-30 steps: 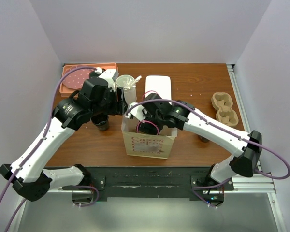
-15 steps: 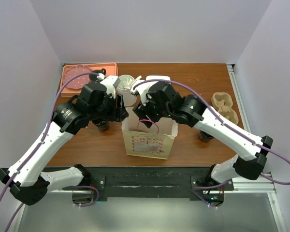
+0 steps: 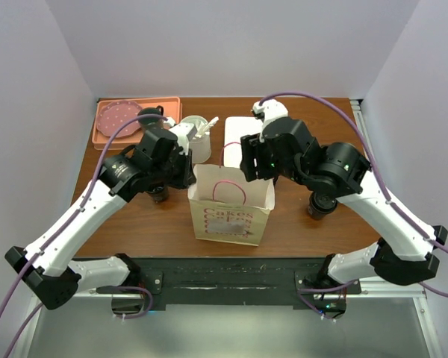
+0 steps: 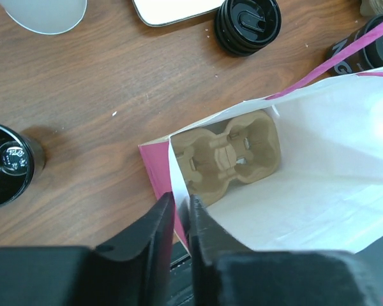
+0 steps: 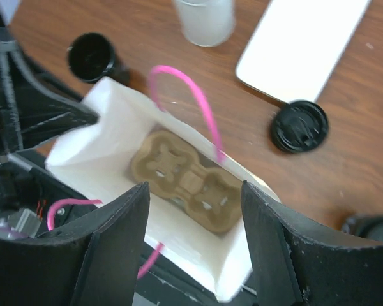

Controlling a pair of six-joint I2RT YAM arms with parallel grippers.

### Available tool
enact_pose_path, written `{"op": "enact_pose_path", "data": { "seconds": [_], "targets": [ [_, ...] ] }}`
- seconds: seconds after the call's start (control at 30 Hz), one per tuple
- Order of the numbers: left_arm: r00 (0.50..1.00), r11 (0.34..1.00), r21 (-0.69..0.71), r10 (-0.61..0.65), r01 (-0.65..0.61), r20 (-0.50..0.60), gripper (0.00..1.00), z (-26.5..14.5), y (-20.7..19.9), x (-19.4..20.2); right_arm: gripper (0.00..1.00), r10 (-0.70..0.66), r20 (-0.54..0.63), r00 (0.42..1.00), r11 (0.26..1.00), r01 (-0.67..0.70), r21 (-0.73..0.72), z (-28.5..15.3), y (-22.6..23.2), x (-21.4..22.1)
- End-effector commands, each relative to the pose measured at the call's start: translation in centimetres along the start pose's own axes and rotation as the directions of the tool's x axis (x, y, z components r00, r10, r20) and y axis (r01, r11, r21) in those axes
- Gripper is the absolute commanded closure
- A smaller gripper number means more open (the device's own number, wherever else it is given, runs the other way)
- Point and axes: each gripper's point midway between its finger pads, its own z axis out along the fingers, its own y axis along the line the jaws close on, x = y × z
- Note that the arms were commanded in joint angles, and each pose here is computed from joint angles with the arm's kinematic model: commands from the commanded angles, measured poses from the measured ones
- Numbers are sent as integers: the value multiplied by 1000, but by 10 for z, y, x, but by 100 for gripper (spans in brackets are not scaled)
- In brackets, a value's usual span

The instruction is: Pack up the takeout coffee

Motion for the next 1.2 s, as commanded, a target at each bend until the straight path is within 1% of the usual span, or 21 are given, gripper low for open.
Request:
{"op": "enact_pose_path", "data": {
  "seconds": [0.0, 0.03, 0.07, 0.17, 0.2, 0.23, 0.33, 0.37, 0.4, 0.53, 0.63, 0.67, 0.73, 0.77, 0.83, 0.87, 0.97, 1.03, 1.1, 1.13, 1.17],
  "targets": [
    [998, 999, 22, 31, -32, 50, 92, -3, -6, -17, 37, 82, -12, 997, 980, -78, 183, -24, -36, 3],
    [998, 999, 9, 32, -33, 50, 95, -4, -5, -18, 36, 78, -27, 997, 978, -71, 197, -25, -39, 6],
    [999, 1000, -2, 28, -28, 46, 99, -7, -3, -18, 36, 63, -68, 996, 975, -47, 217, -26, -43, 14],
    [999, 1000, -10, 19, -18, 26, 100, -12, -3, -15, 36, 55, -145, 988, 972, -20, 235, -21, -44, 33],
    [999, 999, -33, 14, -12, 35, 100, -13, 1, -17, 37, 60, -177, 982, 972, -17, 236, -17, -44, 43],
    [999, 999, -37, 9, -8, 35, 100, -14, 1, -17, 37, 64, -180, 982, 972, -21, 236, -17, -44, 47],
    [999, 999, -32, -12, 13, 36, 92, -18, -1, -19, 40, 90, -193, 977, 972, -44, 231, -5, -41, 59],
    [999, 999, -27, -21, 22, 34, 91, -17, -1, -18, 40, 99, -178, 979, 975, -60, 212, -2, -36, 57],
    [999, 999, -25, -24, 25, 30, 91, -17, -2, -17, 42, 112, -189, 975, 973, -70, 220, 3, -36, 64],
    [998, 996, -67, -48, 50, 32, 100, -16, 6, -13, 45, 116, -225, 967, 972, -64, 224, 21, -31, 75],
    [996, 993, -97, -62, 68, 66, 100, -21, 12, -16, 53, 106, -221, 969, 969, -51, 243, 31, -31, 75],
    [996, 992, -108, -63, 70, 65, 100, -21, 14, -15, 60, 104, -199, 974, 968, -53, 246, 34, -30, 70],
    [995, 988, -134, -67, 76, 68, 100, -19, 19, -15, 66, 91, -186, 978, 963, -39, 265, 41, -33, 64],
    [995, 987, -143, -69, 78, 66, 100, -18, 21, -14, 72, 81, -178, 981, 960, -29, 280, 46, -35, 61],
    [994, 983, -159, -77, 89, 79, 100, -18, 23, -17, 75, 57, -173, 983, 955, -4, 296, 55, -36, 55],
    [993, 982, -162, -80, 94, 91, 99, -19, 23, -20, 79, 53, -166, 985, 954, -1, 298, 59, -37, 52],
    [990, 977, -188, -79, 100, 120, 97, -21, 28, -29, 83, 48, -150, 987, 953, -1, 302, 70, -39, 41],
    [989, 975, -197, -80, 104, 124, 94, -21, 29, -33, 84, 48, -151, 987, 951, 1, 308, 75, -41, 38],
    [990, 974, -198, -85, 107, 116, 89, -20, 30, -33, 84, 52, -145, 988, 953, -6, 302, 76, -39, 32],
    [990, 977, -183, -87, 106, 109, 83, -20, 26, -32, 82, 55, -144, 988, 954, -9, 298, 76, -38, 31],
    [990, 979, -172, -88, 106, 110, 80, -22, 25, -31, 75, 60, -142, 988, 954, -15, 299, 76, -37, 29]
  ]
}}
